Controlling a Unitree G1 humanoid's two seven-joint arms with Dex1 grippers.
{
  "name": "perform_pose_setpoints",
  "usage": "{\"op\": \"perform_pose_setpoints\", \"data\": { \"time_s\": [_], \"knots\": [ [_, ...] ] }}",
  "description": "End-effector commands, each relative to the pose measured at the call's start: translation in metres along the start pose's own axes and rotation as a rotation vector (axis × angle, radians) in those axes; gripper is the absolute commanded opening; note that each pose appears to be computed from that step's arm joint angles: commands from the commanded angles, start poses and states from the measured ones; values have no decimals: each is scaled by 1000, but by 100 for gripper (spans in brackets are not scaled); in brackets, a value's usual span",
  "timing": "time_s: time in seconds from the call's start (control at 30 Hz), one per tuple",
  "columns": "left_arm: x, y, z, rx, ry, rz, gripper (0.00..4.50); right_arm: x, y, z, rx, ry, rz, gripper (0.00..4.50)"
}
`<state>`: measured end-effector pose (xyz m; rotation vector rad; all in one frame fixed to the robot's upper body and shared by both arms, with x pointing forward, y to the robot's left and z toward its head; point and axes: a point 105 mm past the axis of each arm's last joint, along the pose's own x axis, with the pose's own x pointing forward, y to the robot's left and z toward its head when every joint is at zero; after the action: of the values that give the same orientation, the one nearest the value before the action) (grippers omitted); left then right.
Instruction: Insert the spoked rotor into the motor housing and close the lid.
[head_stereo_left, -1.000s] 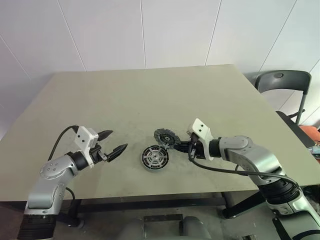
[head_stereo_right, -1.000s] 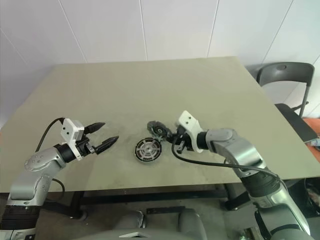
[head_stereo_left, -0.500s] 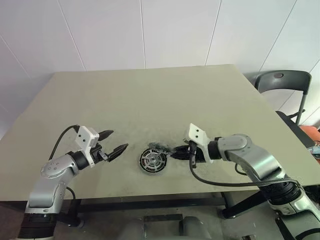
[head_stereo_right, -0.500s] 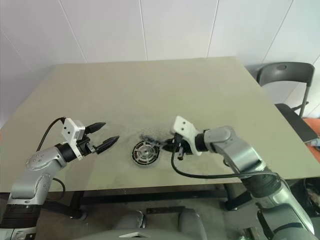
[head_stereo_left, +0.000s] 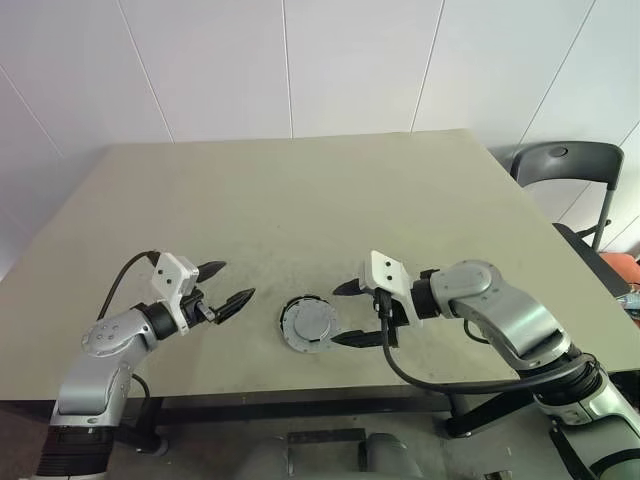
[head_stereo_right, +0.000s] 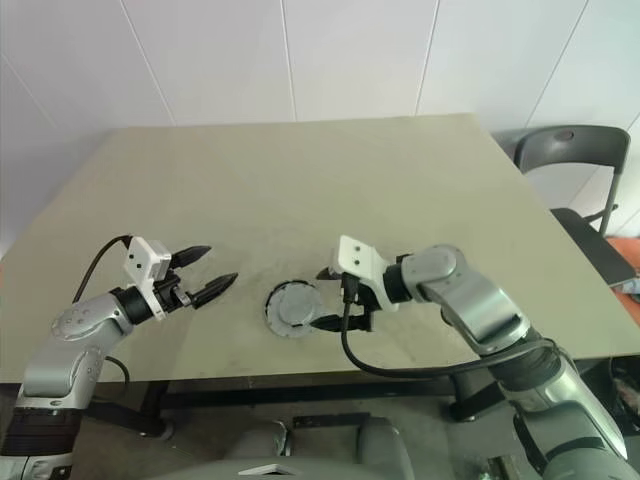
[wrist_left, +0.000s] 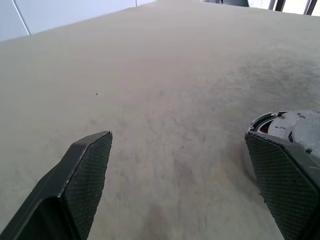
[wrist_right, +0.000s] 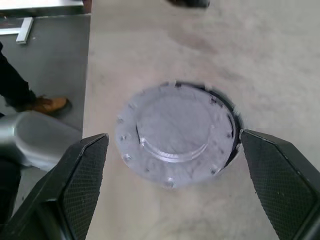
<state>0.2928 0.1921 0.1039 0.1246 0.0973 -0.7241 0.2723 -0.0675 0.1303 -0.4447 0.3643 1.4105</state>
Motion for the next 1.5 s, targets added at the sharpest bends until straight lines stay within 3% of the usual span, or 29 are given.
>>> {"op": "perform_pose_setpoints", "data": {
  "time_s": [0.03, 0.13, 0.23, 0.4, 0.77, 1.0, 1.23, 1.4, 1.5],
  "knots": [
    [2, 1, 8, 28, -22, -4, 450, -6, -5, 21, -8, -75, -2, 446],
    [2, -1, 8, 20, -24, -13, 450, -1, -19, 26, 12, -80, -17, 446],
    [1, -5, 10, 21, -43, -31, 450, 10, -31, 26, -90, -45, -48, 446],
    [-7, -21, 13, -55, -82, -108, 450, 25, -17, 11, -139, -7, 119, 446],
    [-35, -56, 1, -107, -3, -331, 450, 41, -20, -4, -278, 31, 214, 446],
    [-44, -53, -15, -52, 42, -338, 450, 49, -23, -7, -277, 33, 219, 446],
    [-46, -40, -13, -2, -43, -301, 450, 56, -27, -15, -260, 51, 207, 446],
    [-50, -34, -14, 5, -55, -294, 450, 60, -28, -14, -239, 43, 205, 328],
    [-51, -34, -15, 9, -51, -294, 450, 59, -27, -12, -209, 31, 217, 327]
  ]
}}
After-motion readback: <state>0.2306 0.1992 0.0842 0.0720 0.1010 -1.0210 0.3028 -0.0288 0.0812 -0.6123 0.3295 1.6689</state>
